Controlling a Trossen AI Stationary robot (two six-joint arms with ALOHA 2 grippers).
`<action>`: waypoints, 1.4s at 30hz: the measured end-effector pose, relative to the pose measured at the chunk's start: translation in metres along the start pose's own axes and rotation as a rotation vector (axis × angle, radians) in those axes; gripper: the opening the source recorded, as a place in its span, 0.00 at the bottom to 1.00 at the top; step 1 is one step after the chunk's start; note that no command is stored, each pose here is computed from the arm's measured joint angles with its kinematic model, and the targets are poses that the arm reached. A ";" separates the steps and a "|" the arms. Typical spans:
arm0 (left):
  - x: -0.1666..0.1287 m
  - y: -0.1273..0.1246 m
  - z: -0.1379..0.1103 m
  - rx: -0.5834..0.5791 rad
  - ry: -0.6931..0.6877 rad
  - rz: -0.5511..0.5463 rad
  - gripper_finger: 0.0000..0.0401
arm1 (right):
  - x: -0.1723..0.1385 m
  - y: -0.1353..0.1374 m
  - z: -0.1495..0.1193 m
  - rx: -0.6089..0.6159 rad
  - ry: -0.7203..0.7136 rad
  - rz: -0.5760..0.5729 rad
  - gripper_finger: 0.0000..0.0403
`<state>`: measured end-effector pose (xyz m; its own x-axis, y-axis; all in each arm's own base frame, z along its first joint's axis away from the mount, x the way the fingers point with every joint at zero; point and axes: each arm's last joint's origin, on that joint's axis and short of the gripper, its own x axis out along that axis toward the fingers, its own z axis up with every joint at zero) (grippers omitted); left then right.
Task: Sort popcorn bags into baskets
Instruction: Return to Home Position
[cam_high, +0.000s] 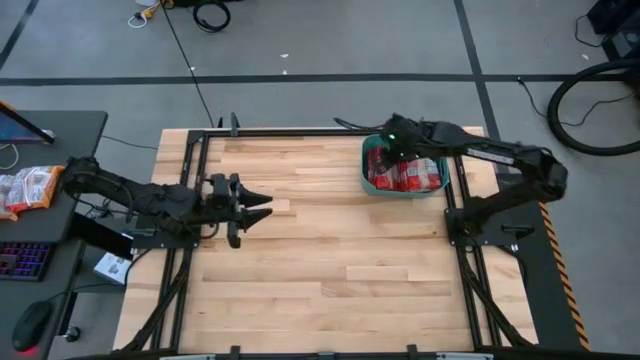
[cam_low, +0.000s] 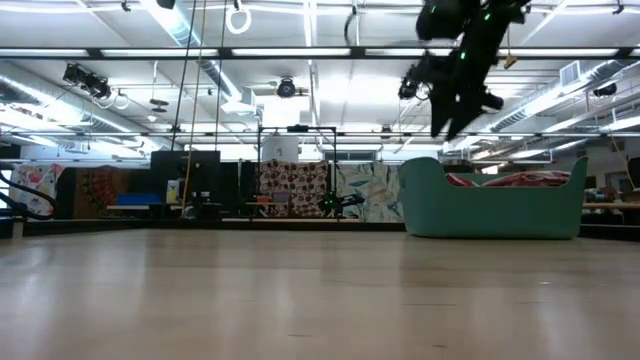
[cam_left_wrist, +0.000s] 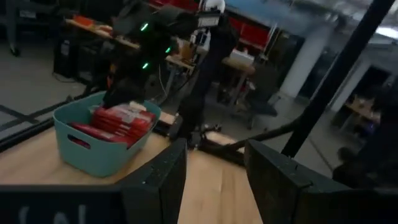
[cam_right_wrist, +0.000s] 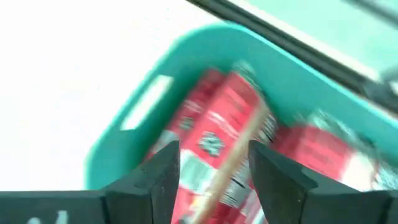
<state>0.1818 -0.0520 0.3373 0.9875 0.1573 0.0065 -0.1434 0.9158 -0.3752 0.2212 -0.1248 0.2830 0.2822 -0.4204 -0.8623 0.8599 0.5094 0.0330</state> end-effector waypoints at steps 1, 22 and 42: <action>0.003 0.001 -0.002 0.012 0.011 0.011 0.42 | -0.007 0.003 -0.003 -0.036 -0.042 0.039 0.47; 0.060 0.125 0.007 0.073 0.100 0.331 0.03 | -0.027 -0.018 -0.076 -0.467 -0.542 0.891 0.09; 0.047 0.111 0.001 0.219 0.202 0.315 0.10 | -0.038 -0.013 -0.091 -0.478 -0.737 1.129 0.18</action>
<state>0.2124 0.0571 0.2970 0.8831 0.3862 -0.2665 -0.4288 0.8949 -0.1238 0.1610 -0.0472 0.2693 0.9864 0.1613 -0.0301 -0.1513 0.9649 0.2147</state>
